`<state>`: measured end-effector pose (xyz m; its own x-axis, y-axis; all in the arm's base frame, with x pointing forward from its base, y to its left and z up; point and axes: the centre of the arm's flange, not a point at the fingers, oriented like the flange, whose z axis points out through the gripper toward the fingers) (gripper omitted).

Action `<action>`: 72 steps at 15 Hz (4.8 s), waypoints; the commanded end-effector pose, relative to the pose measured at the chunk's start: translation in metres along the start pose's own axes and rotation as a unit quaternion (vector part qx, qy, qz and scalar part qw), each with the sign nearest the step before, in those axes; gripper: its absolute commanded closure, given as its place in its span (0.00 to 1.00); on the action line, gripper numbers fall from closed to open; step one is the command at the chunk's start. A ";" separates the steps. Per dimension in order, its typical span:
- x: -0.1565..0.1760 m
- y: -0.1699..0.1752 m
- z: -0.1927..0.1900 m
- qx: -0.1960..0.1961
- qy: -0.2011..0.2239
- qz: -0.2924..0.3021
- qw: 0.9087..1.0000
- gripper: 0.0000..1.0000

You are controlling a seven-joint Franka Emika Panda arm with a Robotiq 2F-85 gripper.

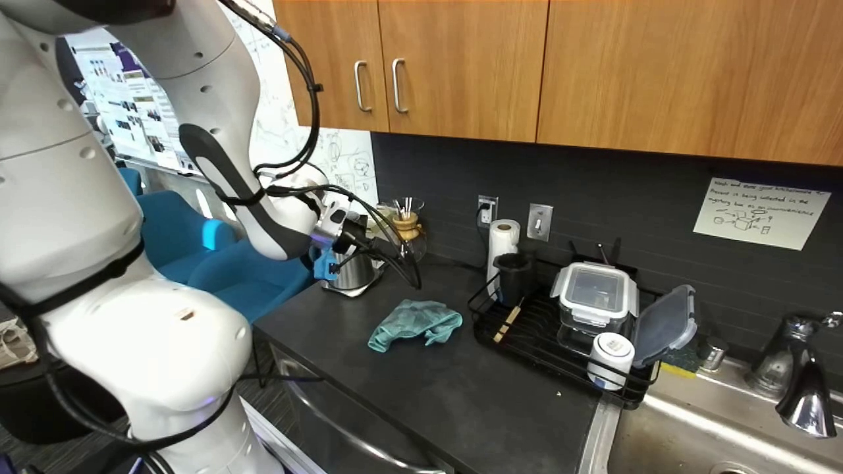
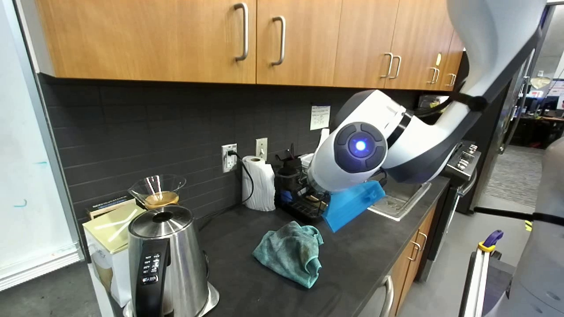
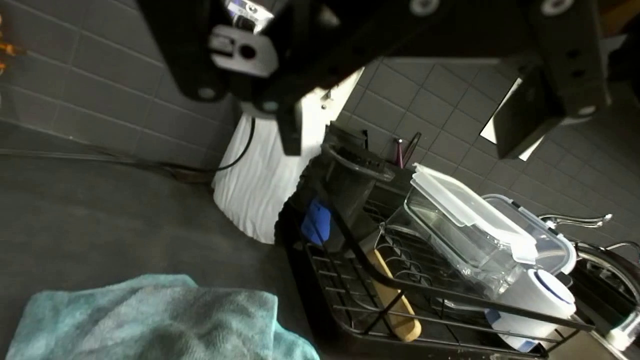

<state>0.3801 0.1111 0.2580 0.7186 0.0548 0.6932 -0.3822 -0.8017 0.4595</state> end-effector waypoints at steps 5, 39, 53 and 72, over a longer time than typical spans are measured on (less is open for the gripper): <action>-0.005 -0.016 0.010 0.053 -0.017 -0.096 0.994 0.00; -0.082 0.001 0.069 0.190 -0.166 -0.131 0.959 0.00; -0.089 -0.001 0.073 0.175 -0.160 -0.172 0.956 0.00; -0.100 -0.020 0.084 0.178 -0.133 -0.273 0.936 0.00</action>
<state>0.3601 0.0740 0.1403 0.8944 0.3790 0.2377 0.2441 -0.8587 0.4505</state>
